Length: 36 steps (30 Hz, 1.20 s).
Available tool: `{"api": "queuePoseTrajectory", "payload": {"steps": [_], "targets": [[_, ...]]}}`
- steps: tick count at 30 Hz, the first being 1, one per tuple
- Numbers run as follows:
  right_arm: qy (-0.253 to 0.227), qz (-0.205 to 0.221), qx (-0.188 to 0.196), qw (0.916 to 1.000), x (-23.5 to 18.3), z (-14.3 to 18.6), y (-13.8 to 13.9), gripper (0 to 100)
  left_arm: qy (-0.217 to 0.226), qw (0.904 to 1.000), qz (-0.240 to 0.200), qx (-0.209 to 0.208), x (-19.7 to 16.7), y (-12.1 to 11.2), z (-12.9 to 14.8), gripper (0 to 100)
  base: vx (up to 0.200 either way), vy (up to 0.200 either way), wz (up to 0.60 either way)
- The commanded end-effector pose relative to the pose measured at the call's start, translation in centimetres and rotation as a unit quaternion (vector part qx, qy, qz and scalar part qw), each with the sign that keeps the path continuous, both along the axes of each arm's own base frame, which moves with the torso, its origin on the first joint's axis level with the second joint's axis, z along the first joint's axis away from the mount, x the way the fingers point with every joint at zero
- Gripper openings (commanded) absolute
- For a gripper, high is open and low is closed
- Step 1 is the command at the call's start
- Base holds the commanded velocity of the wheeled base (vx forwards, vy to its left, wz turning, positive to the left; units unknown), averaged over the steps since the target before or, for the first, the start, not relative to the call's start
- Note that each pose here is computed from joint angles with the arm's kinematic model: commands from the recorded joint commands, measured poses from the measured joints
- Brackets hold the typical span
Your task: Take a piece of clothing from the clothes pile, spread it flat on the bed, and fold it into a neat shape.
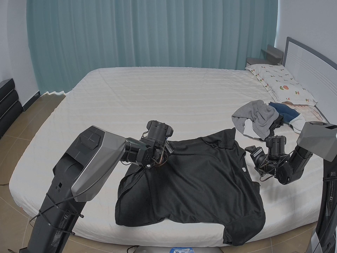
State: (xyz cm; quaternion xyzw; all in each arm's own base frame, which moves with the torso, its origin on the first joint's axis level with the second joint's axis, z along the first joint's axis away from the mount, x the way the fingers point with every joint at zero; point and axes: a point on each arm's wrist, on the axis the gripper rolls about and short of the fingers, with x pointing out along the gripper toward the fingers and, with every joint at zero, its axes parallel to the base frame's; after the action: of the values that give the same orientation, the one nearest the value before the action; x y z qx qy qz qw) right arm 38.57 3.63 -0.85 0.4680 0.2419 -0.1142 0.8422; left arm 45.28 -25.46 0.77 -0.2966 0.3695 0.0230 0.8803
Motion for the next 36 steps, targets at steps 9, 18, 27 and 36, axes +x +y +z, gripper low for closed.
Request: {"api": "queuePoseTrajectory", "payload": {"steps": [9, 18, 27, 36], "targets": [[0.003, -0.004, 0.000, 1.0000, 0.0, -0.2, -0.2, 100, -0.006, 0.9991, 0.031, 0.027, 0.6, 0.7, -0.5, 100, 0.000, 0.000, 0.00], [-0.008, 0.000, -0.003, 1.0000, -0.2, -0.2, 0.1, 100, -0.003, 0.9964, 0.063, 0.057, 1.5, 2.8, -0.6, 0, 0.000, 0.000, 0.00], [-0.019, 0.002, -0.004, 0.9998, -0.6, -0.2, 0.2, 100, -0.035, 0.9925, 0.100, 0.061, 4.3, 7.2, 0.9, 0, 0.000, 0.000, 0.00], [-0.024, 0.003, -0.004, 0.9997, -0.5, -0.3, 0.3, 100, -0.084, 0.9845, 0.148, 0.042, 6.5, 11.7, 1.4, 0, 0.000, 0.000, 0.00]]}}
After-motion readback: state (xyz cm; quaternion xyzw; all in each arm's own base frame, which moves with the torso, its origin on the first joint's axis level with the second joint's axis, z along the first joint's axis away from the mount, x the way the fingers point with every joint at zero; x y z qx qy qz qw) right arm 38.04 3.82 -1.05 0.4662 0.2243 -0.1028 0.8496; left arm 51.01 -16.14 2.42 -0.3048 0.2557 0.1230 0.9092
